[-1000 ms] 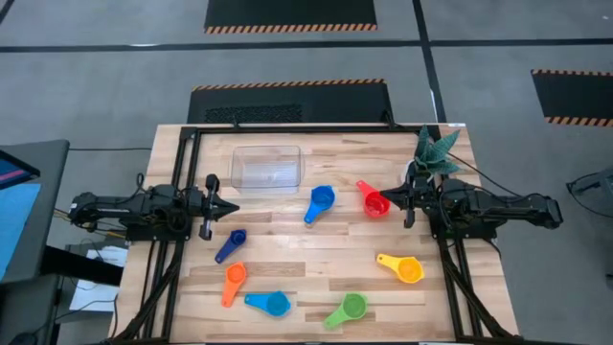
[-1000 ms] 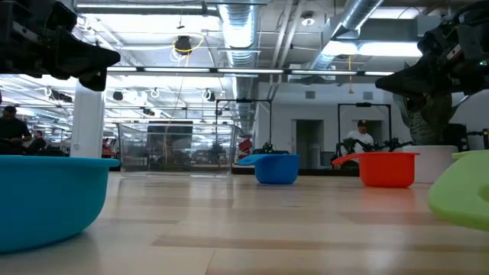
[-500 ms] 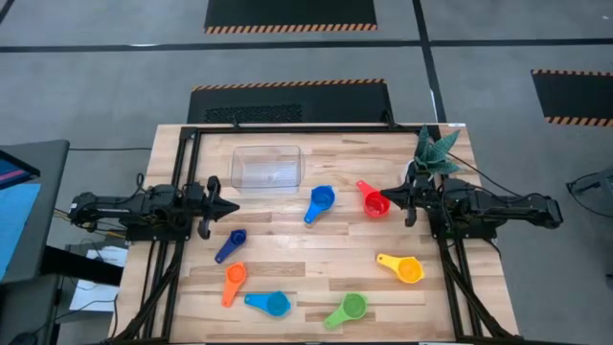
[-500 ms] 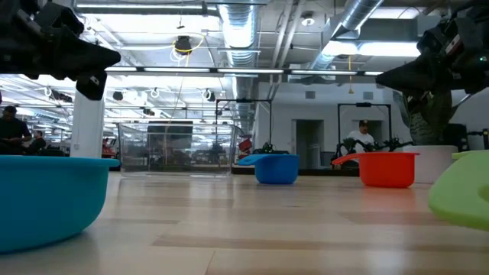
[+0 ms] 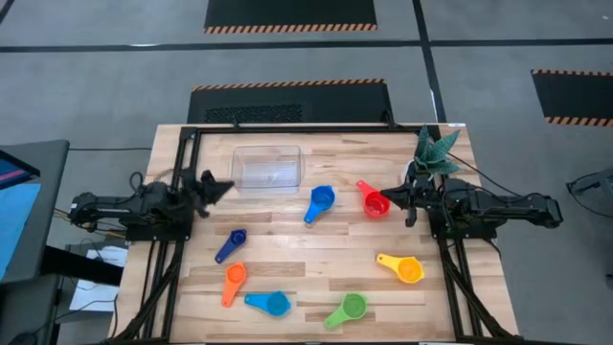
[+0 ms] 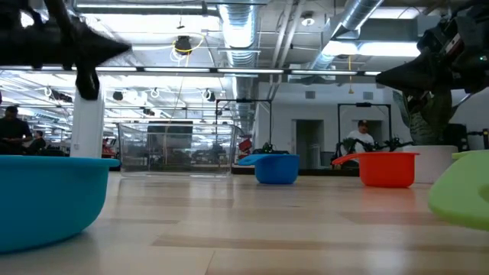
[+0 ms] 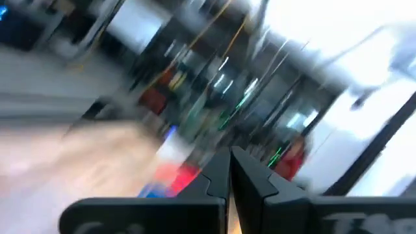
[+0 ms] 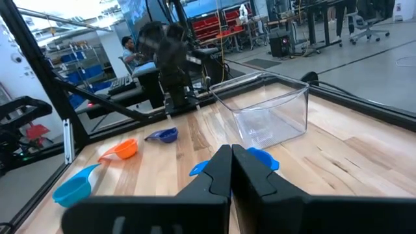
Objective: Nest measuring cups in basket
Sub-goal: Put the red nest measuring cup into the transparent bin
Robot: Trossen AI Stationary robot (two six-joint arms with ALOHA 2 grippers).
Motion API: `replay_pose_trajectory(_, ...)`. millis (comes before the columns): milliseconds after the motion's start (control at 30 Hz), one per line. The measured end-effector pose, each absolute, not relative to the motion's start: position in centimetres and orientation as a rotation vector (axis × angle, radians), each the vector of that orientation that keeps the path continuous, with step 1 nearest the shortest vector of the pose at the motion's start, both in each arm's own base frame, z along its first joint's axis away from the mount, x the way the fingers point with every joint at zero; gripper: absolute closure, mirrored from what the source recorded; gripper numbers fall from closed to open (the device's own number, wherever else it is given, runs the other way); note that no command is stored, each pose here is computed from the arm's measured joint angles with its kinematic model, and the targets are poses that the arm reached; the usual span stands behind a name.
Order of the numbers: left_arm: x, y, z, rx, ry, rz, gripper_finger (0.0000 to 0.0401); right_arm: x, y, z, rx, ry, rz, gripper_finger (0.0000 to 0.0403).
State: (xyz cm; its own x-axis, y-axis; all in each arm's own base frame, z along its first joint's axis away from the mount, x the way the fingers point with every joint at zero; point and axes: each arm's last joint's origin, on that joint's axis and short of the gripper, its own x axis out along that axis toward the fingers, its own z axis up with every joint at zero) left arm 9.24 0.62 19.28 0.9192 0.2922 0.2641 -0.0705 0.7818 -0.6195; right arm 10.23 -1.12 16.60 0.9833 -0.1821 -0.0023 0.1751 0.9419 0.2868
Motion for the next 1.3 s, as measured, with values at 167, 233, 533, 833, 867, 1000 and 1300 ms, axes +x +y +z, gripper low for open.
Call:
replay_pose_trajectory(167,7.8,0.7,24.2,-0.492,-0.686,0.155,0.0401,10.2,-1.1,16.7,0.363,-0.046,-0.180,0.0377)
replay_pose_trajectory(233,7.5,0.7,26.9,-0.419,-0.725,0.172,0.0401,10.2,-1.1,16.8,0.366,-0.048,-0.180,0.0377)
replay_pose_trajectory(533,15.3,0.6,37.0,-0.153,-0.332,0.352,0.0401,10.1,-1.1,17.8,0.359,-0.098,-0.178,0.0377)
replay_pose_trajectory(833,26.4,0.3,40.5,0.038,0.028,0.333,0.0401,10.1,-1.1,18.2,0.417,-0.140,-0.164,0.0377)
replay_pose_trajectory(867,27.6,0.2,40.5,0.065,0.047,0.315,0.0401,10.1,-1.1,18.2,0.418,-0.140,-0.158,0.0377)
replay_pose_trajectory(1000,32.2,0.1,39.9,0.096,0.096,0.210,0.0401,10.1,-1.0,18.4,0.419,-0.161,-0.142,0.0377)
replay_pose_trajectory(1300,40.0,1.2,34.3,-0.020,0.263,0.111,0.0401,8.4,-0.6,22.8,0.371,-0.610,0.073,0.0389)
